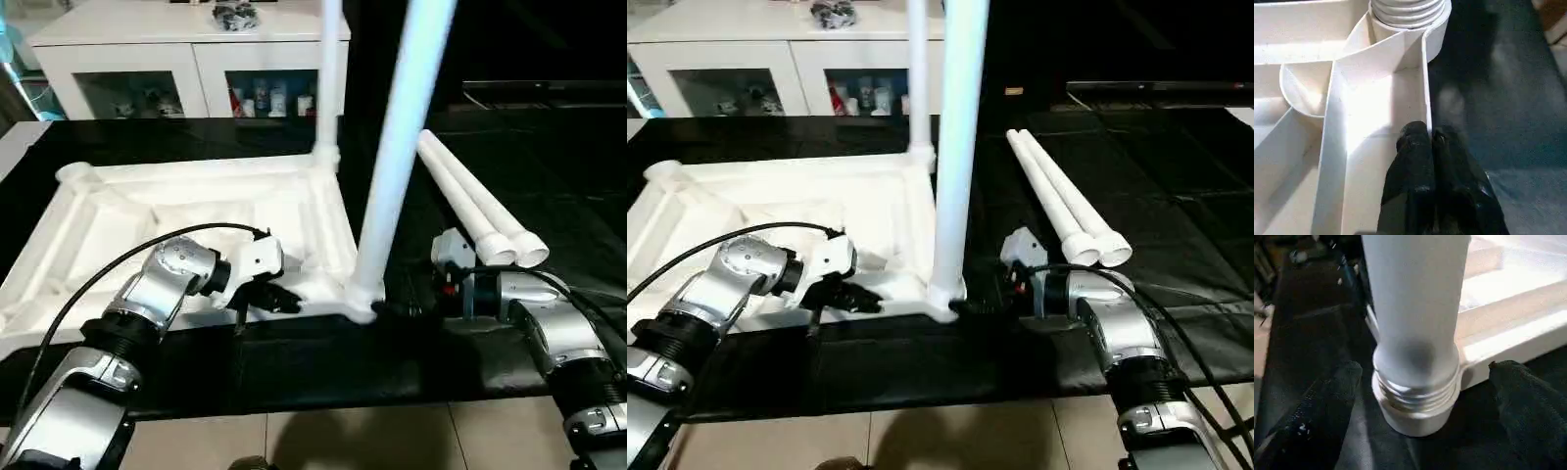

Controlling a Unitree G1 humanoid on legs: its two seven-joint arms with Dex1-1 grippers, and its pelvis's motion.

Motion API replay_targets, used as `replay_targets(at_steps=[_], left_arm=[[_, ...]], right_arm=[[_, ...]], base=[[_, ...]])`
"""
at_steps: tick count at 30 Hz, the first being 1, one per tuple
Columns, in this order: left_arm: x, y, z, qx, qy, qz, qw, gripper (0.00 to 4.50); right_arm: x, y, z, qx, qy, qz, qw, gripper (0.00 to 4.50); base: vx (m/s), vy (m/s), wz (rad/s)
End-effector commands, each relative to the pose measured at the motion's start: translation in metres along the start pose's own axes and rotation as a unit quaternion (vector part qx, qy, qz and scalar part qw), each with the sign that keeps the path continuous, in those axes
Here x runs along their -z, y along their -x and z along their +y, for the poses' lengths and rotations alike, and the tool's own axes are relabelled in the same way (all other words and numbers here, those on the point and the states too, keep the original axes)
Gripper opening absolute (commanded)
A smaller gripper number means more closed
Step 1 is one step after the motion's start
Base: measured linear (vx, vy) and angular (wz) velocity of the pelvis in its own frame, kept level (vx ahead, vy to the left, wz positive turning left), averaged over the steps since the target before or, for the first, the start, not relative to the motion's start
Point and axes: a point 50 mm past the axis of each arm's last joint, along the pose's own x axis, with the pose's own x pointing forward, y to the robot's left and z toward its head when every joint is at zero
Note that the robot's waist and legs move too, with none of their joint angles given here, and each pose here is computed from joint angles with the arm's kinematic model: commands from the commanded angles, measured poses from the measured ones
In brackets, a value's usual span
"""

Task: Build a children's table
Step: Rotate leg to tighten

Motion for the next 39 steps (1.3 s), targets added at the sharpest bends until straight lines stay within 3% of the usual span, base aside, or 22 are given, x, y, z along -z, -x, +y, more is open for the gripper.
replay_targets(at_steps=[1, 6, 7, 27, 31, 36, 39], left_arm=[[-0.004, -0.009, -0.007, 0.054, -0.024, 0.005, 0.998, 0.00], [-0.006, -0.011, -0.011, 0.085, -0.041, 0.008, 0.996, 0.00], [-0.006, -0.011, -0.011, 0.089, -0.043, 0.009, 0.995, 0.00], [-0.007, -0.013, -0.013, 0.105, -0.063, 0.020, 0.992, 0.00], [-0.004, -0.015, -0.004, 0.048, -0.042, 0.036, 0.997, 0.00], [-0.014, -0.021, 0.011, -0.037, 0.001, 0.006, 0.999, 0.00], [-0.028, -0.025, 0.023, -0.103, 0.042, -0.026, 0.993, 0.00]], right_arm=[[-0.009, -0.002, 0.000, -0.021, 0.033, 0.010, 0.999, 4.45], [-0.008, -0.007, 0.003, -0.052, 0.036, 0.014, 0.998, 4.45], [-0.008, -0.007, 0.004, -0.056, 0.035, 0.013, 0.998, 4.19], [-0.006, -0.014, 0.013, -0.116, 0.035, 0.017, 0.993, 2.75], [-0.006, -0.018, 0.012, -0.076, 0.003, -0.013, 0.997, 2.72], [-0.007, -0.032, 0.001, 0.025, -0.042, -0.040, 0.998, 2.71], [-0.010, -0.052, -0.004, 0.095, -0.080, -0.056, 0.991, 2.70]], base=[[0.000, 0.000, 0.00], [0.000, 0.000, 0.00], [0.000, 0.000, 0.00], [0.000, 0.000, 0.00], [0.000, 0.000, 0.00], [0.000, 0.000, 0.00], [0.000, 0.000, 0.00]])
